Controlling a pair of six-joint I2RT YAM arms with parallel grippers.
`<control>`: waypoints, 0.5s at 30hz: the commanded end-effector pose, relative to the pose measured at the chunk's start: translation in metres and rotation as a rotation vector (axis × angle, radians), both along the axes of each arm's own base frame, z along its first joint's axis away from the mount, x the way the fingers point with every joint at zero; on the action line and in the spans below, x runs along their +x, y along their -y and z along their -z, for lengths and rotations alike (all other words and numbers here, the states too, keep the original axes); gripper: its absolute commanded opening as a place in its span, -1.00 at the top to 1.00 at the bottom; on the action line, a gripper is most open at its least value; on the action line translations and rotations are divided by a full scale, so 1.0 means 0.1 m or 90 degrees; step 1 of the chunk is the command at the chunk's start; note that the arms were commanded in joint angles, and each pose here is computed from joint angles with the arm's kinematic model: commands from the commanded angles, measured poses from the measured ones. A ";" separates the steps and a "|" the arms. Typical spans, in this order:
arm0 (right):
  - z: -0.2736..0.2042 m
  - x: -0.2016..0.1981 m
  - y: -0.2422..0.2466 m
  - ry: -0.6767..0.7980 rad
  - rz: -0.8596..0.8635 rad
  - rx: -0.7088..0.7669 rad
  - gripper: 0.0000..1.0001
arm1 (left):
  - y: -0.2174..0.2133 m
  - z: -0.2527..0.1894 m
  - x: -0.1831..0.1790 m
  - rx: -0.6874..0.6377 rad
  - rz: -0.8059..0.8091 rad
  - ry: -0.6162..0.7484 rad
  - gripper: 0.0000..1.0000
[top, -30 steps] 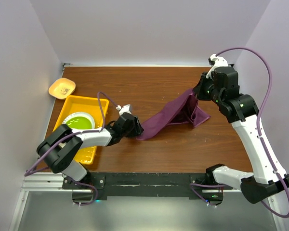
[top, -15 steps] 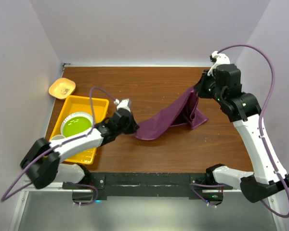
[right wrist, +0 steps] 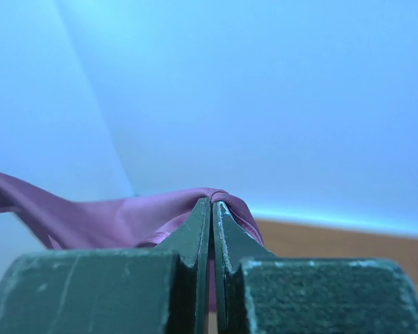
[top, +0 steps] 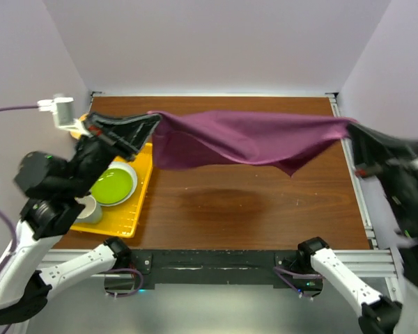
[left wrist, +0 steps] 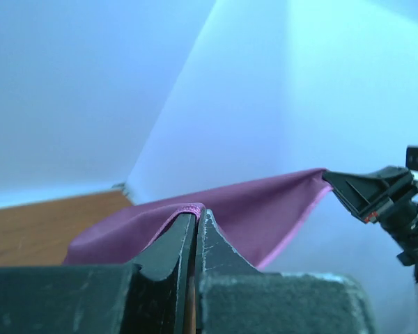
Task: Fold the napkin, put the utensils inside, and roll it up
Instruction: Flatten the napkin out
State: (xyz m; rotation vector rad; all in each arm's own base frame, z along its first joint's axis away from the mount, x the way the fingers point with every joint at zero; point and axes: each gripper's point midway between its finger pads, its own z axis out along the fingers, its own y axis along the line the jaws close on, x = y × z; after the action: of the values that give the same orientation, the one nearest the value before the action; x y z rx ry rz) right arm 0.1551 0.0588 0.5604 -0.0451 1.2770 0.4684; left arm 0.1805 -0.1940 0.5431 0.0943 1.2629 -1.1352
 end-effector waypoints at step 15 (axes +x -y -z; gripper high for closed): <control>1.13 1.05 0.14 -0.279 0.199 0.102 1.00 | -0.21 1.32 1.10 0.181 -0.329 -0.287 1.00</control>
State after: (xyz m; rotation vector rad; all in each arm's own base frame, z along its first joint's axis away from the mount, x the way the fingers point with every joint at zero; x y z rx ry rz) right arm 0.1693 0.0512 0.5331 0.1804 1.2926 0.5635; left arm 0.2127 -0.1816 0.4945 -0.0536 1.4386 -0.9666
